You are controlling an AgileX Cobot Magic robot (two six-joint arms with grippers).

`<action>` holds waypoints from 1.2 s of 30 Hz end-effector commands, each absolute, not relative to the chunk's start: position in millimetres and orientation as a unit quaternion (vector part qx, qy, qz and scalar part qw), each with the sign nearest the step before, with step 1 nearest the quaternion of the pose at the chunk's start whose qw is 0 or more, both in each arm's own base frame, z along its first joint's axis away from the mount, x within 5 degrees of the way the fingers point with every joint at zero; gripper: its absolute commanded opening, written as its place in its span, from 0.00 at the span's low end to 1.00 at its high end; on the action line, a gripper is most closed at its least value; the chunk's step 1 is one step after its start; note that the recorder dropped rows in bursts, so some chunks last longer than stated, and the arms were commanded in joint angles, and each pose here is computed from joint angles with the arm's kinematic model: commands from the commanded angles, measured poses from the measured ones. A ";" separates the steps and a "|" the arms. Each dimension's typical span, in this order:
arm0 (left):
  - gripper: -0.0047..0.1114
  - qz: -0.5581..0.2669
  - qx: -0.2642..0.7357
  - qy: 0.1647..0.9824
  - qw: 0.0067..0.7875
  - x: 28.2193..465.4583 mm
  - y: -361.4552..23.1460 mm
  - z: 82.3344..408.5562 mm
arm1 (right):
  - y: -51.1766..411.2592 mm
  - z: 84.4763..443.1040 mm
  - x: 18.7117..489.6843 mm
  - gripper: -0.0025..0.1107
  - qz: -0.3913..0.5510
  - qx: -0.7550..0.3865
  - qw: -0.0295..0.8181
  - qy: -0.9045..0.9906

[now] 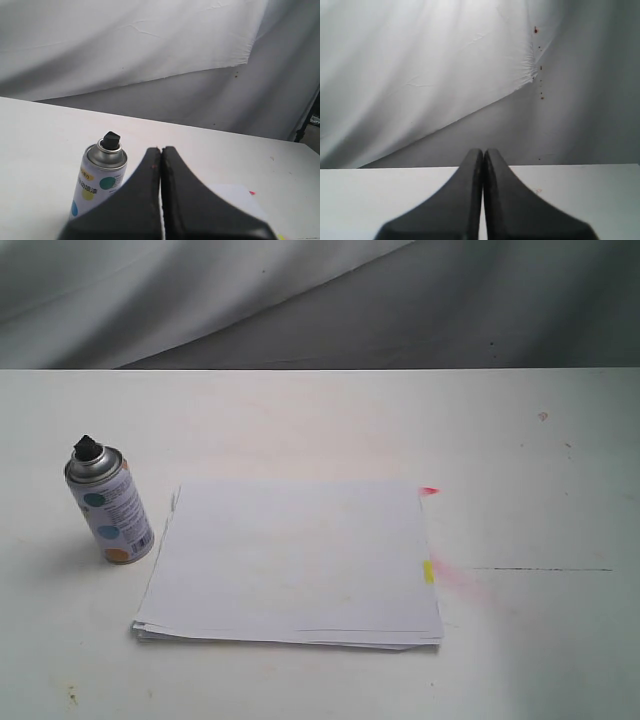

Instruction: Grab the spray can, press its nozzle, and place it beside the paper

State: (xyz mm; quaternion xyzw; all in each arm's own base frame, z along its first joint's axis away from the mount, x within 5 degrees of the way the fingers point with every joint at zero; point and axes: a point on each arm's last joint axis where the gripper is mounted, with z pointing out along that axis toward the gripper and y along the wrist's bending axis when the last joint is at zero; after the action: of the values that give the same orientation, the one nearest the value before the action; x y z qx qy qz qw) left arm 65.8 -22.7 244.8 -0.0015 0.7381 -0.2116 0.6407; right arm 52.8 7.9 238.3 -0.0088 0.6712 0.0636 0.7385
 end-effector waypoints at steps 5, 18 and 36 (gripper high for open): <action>0.04 -0.216 -0.006 0.737 0.640 65.5 -22.6 244.2 | 2.3 215.6 56.9 0.02 0.041 0.015 0.727 0.685; 0.04 -0.216 -0.006 0.737 0.640 65.5 -22.6 244.2 | 2.8 203.6 57.7 0.02 0.030 0.003 0.698 0.716; 0.04 -0.099 0.084 0.778 0.615 67.7 -18.5 189.8 | 2.8 203.6 57.7 0.02 0.030 0.003 0.698 0.716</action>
State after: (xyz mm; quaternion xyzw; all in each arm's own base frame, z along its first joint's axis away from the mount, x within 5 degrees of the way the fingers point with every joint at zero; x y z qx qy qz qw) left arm 68.3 -18.7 192.8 0.0872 0.7721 -0.0974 0.6219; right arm 58.1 3.3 204.9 0.0029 0.7148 0.0352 0.6984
